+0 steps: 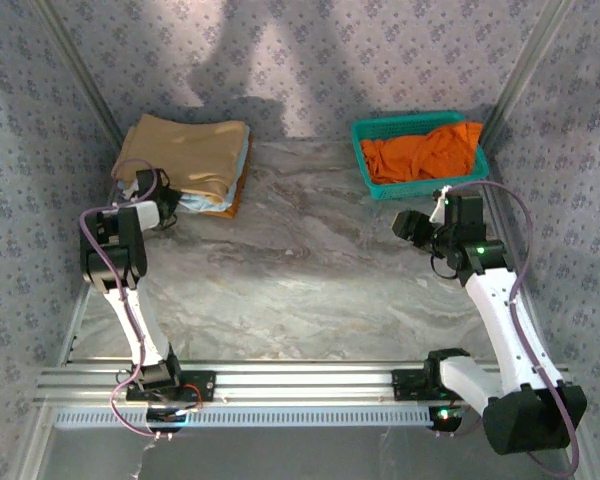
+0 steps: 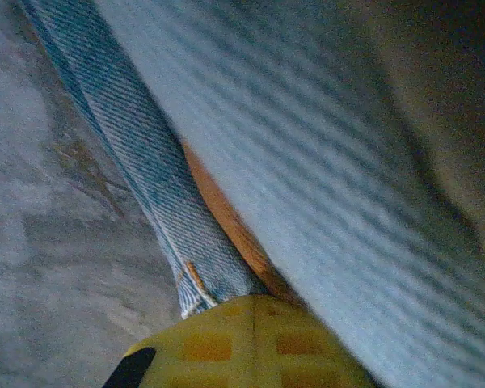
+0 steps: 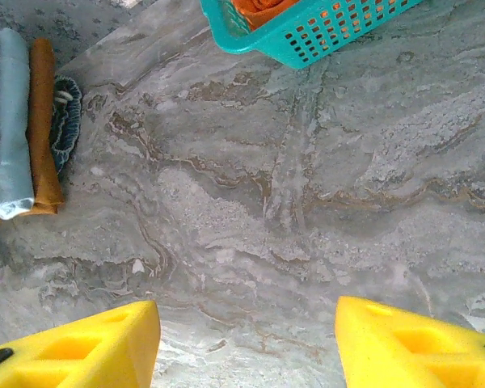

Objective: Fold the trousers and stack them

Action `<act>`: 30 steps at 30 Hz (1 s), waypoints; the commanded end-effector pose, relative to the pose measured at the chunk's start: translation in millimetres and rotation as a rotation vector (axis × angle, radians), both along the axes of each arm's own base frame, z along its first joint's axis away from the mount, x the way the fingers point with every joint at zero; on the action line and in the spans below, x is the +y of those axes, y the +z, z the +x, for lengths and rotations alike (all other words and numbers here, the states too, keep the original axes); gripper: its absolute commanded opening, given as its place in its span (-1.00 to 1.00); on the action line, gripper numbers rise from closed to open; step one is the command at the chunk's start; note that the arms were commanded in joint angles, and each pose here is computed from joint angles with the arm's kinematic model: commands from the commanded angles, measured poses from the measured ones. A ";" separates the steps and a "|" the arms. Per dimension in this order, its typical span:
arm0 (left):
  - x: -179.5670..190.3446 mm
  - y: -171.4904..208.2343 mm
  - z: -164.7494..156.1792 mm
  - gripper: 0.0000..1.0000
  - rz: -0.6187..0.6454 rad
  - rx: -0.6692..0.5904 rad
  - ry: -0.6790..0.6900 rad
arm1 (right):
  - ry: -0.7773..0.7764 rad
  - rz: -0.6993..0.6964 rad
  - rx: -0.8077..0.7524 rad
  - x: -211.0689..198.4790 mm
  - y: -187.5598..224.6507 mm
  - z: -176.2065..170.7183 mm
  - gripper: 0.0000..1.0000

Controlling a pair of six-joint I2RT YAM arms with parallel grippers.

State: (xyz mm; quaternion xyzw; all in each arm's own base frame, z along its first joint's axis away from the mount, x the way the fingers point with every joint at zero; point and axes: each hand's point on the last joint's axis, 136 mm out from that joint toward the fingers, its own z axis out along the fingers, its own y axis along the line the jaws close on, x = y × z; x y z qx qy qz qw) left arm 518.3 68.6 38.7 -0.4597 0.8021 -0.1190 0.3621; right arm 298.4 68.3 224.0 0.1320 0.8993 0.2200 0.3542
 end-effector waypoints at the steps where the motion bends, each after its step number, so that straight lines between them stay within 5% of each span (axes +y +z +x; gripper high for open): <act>1: -73.1 41.8 16.2 -1.00 -0.071 -0.140 -0.186 | 0.000 -0.013 -0.032 -2.9 17.2 -3.3 0.22; 12: -86.0 42.2 24.3 -1.00 -0.026 -0.130 -0.284 | 0.024 -0.018 -0.034 -2.3 25.4 -24.0 0.23; 18: -99.8 86.4 -43.4 -0.92 0.024 -0.152 -0.341 | 0.005 -0.031 -0.102 -7.7 44.3 -35.7 0.30; 22: -109.9 122.2 -117.9 -0.51 0.048 -0.220 -0.382 | -0.007 -0.008 -0.255 -6.7 79.0 -36.1 0.58; 24: -112.4 148.4 -155.8 0.01 0.151 -0.257 -0.403 | 0.019 -0.030 -0.344 -3.2 96.2 -33.8 1.00; 26: -106.9 173.4 -189.2 0.48 0.301 -0.265 -0.399 | -0.083 -0.062 -0.384 -14.9 101.5 -23.0 0.99; 27: -99.9 183.9 -204.0 0.93 0.364 -0.267 -0.378 | -0.161 -0.081 -0.370 -23.3 97.1 -17.8 0.99; 30: -72.2 204.1 -233.5 0.99 0.470 -0.249 -0.242 | -0.172 -0.299 -0.377 -29.3 83.2 2.1 0.99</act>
